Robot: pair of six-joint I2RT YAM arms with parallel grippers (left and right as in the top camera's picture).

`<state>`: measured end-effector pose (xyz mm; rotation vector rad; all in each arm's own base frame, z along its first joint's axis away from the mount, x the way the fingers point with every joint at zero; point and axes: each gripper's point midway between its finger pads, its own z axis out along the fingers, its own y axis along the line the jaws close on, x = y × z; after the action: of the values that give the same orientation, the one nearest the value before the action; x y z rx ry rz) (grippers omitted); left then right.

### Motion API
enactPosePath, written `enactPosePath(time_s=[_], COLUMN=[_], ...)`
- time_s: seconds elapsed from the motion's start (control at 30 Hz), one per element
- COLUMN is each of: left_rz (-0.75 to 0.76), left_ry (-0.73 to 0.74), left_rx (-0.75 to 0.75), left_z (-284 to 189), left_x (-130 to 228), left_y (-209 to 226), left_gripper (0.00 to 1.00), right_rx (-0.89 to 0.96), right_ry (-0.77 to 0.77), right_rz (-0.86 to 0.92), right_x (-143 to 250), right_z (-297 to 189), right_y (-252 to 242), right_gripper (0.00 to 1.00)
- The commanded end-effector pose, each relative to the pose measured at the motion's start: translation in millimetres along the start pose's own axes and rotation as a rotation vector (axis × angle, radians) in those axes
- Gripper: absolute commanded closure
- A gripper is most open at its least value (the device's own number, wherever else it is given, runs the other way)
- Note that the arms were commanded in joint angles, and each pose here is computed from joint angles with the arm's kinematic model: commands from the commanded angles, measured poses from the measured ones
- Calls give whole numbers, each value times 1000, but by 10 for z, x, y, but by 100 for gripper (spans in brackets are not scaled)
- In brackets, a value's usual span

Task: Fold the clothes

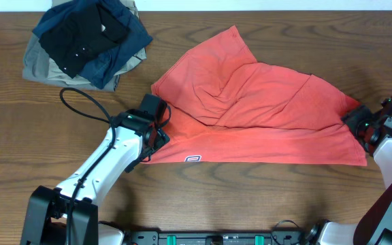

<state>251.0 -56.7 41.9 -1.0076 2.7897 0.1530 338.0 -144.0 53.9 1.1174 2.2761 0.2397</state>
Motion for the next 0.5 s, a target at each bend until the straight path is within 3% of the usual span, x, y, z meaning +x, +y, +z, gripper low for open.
enactPosePath(time_s=[0.0, 0.17, 0.33, 0.4, 0.47], left_rz=[14, 201, 394, 402, 402], left_ry=[6, 22, -28, -73, -109], left_rx=[-12, 59, 220, 279, 322], left_z=[28, -77, -379, -462, -510], left_x=[12, 21, -44, -102, -146], left_y=[34, -91, -372, -498, -616], left_gripper=[2, 2, 2, 2, 2], right_rx=[-174, -232, -210, -202, -186], right_ry=[38, 63, 124, 154, 194], right_rz=[-29, -33, -17, -10, 23], right_x=[37, 96, 259, 336, 437], right_z=[-139, -280, -340, -340, -343], right_y=[360, 477, 436, 430, 421], right_gripper=[30, 23, 20, 14, 1])
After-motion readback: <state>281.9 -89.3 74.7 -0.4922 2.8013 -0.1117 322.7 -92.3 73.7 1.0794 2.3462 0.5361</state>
